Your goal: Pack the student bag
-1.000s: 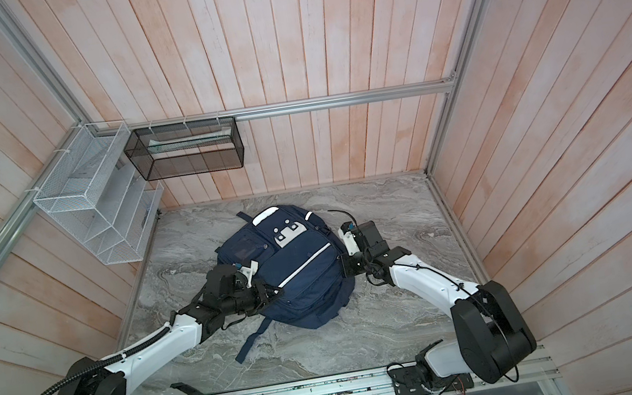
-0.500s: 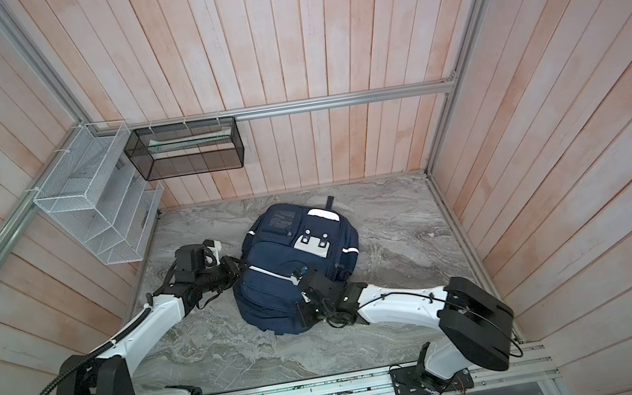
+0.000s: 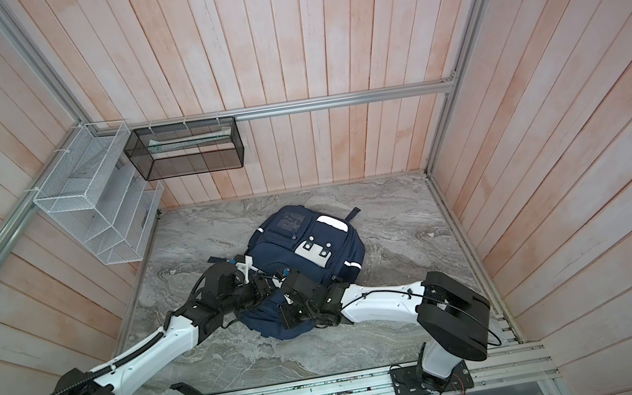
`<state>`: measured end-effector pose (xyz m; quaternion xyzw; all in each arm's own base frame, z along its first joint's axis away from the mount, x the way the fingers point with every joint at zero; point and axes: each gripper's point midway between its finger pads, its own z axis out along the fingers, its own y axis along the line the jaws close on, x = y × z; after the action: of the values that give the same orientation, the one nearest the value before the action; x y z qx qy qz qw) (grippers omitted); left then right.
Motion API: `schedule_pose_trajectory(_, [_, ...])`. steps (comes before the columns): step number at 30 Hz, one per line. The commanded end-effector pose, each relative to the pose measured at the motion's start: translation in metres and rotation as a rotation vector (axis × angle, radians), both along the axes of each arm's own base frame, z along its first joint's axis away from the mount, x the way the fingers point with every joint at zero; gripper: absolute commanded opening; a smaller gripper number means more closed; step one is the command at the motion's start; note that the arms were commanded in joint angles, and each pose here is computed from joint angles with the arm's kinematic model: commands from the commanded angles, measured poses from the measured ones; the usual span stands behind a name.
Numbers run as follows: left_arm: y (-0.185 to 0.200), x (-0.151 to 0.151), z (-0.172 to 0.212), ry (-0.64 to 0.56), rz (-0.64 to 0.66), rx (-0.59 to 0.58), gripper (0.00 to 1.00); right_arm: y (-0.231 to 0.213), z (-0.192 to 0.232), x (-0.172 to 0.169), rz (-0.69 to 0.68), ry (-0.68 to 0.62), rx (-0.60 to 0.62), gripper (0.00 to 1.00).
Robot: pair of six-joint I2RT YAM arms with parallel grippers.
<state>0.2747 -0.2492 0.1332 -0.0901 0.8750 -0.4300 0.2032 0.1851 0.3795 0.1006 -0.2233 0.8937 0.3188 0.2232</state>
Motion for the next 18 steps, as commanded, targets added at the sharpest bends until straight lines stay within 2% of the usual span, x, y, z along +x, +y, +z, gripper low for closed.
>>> schedule_pose_trajectory(1, [-0.013,0.007,0.002,0.008,0.0,-0.024,0.54,-0.007,0.018,0.01,-0.035,-0.063,0.042,0.0])
schedule_pose_trajectory(4, [-0.002,0.004,0.012,-0.024,0.035,0.029,0.54,-0.02,0.011,0.012,-0.068,-0.044,0.031,0.0])
schedule_pose_trajectory(8, [0.035,-0.01,0.023,-0.037,0.12,0.147,0.54,-0.022,0.012,0.014,-0.077,-0.049,0.044,0.0])
schedule_pose_trajectory(9, [0.041,-0.017,0.021,-0.019,0.131,0.144,0.59,-0.02,0.013,0.014,-0.069,-0.05,0.048,0.0])
schedule_pose_trajectory(11, [0.04,-0.03,0.019,0.013,0.125,0.07,0.65,-0.015,0.014,0.015,-0.056,-0.054,0.049,0.0])
schedule_pose_trajectory(15, [0.025,-0.036,0.008,0.056,0.142,-0.108,0.66,-0.007,0.016,0.012,-0.023,-0.049,0.06,0.0])
schedule_pose_trajectory(18, [0.014,-0.023,0.004,0.047,0.136,-0.13,0.66,-0.006,0.019,0.009,-0.012,-0.056,0.068,0.0])
